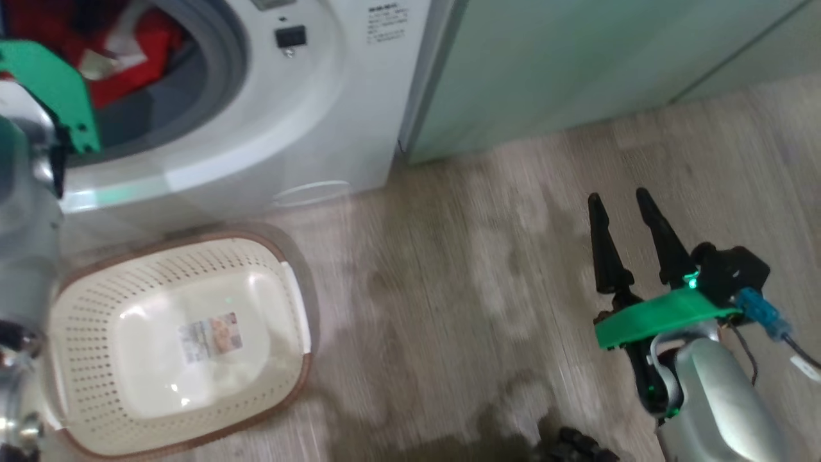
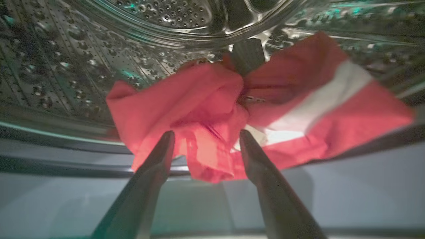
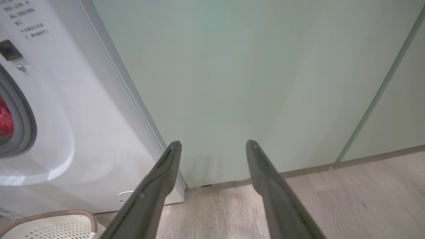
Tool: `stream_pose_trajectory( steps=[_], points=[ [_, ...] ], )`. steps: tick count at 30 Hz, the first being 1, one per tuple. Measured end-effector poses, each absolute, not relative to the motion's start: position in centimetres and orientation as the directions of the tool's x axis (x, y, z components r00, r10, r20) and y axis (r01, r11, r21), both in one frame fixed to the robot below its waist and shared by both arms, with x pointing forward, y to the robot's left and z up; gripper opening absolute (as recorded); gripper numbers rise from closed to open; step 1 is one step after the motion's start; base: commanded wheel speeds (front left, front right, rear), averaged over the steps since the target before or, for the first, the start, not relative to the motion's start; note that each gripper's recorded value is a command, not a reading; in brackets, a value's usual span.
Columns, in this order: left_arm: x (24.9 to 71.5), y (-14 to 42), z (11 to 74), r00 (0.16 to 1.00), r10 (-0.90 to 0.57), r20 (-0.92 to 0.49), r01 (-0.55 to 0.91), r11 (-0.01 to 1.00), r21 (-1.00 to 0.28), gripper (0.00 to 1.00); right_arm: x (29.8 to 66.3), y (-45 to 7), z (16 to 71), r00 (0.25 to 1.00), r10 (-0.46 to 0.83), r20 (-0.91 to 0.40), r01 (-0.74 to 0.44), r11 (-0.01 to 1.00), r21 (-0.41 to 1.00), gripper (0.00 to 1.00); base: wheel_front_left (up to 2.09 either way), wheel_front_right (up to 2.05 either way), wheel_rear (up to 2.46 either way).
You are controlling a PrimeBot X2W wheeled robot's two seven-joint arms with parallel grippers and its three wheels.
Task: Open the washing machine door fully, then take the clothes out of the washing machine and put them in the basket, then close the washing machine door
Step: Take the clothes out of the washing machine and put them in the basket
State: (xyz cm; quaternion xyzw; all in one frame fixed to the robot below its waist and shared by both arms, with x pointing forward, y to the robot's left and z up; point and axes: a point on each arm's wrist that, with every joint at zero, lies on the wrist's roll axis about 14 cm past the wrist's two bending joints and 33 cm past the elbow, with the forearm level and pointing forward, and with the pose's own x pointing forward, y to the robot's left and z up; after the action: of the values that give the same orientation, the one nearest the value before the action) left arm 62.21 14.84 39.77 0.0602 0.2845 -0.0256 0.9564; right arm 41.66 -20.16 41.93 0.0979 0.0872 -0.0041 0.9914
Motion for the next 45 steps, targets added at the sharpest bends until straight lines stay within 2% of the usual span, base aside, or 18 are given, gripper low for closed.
stream_pose_trajectory(
  steps=[9, 17, 18, 19, 20, 21, 22, 31, 45],
  points=[
    [65.6, 15.9, 37.8, 0.840, 0.089, -0.536, 0.021, 0.980, 0.196, 1.00, 42.7, -20.7, 40.4, 0.978, 0.002, -0.208, 0.035, 0.984, 0.174, 1.00, 0.00, 0.00, 0.00],
    [65.4, 18.5, 34.0, 0.742, 0.184, -0.644, 0.010, 0.958, 0.286, 1.00, 43.6, -20.8, 39.2, 0.973, 0.004, -0.230, 0.039, 0.983, 0.180, 1.00, 0.00, 0.00, 0.00],
    [65.2, 18.7, 33.4, 0.725, 0.190, -0.662, 0.015, 0.956, 0.292, 0.89, 43.7, -20.8, 39.0, 0.973, 0.003, -0.232, 0.040, 0.982, 0.183, 1.00, 0.00, 0.00, 0.00],
    [65.0, 18.7, 32.9, 0.713, 0.193, -0.674, 0.023, 0.954, 0.298, 0.54, 43.8, -20.8, 38.9, 0.972, 0.004, -0.234, 0.040, 0.982, 0.183, 1.00, 0.00, 0.00, 0.00],
    [65.1, 18.6, 32.7, 0.711, 0.191, -0.676, 0.028, 0.954, 0.300, 0.38, 43.9, -20.8, 38.8, 0.972, 0.005, -0.235, 0.039, 0.982, 0.182, 1.00, 0.00, 0.00, 0.00],
    [65.1, 18.4, 32.7, 0.709, 0.188, -0.679, 0.036, 0.953, 0.301, 0.07, 44.0, -20.8, 38.8, 0.972, 0.006, -0.235, 0.038, 0.983, 0.182, 1.00, 0.00, 0.00, 0.00],
    [65.2, 18.3, 32.6, 0.710, 0.187, -0.679, 0.039, 0.952, 0.303, 0.00, 44.0, -20.8, 38.7, 0.971, 0.007, -0.237, 0.038, 0.983, 0.182, 1.00, 0.00, 0.00, 0.00],
    [63.9, 17.3, 33.7, 0.740, 0.183, -0.647, 0.066, 0.938, 0.340, 0.00, 44.1, -20.7, 39.9, 0.978, 0.009, -0.209, 0.030, 0.982, 0.186, 1.00, 0.00, 0.00, 0.00],
    [54.3, 14.3, 36.3, 0.771, 0.131, -0.624, 0.144, 0.917, 0.371, 0.00, 40.3, -20.0, 43.1, 0.988, 0.031, -0.151, 0.000, 0.979, 0.202, 1.00, 0.00, 0.00, 0.00]
  ],
)
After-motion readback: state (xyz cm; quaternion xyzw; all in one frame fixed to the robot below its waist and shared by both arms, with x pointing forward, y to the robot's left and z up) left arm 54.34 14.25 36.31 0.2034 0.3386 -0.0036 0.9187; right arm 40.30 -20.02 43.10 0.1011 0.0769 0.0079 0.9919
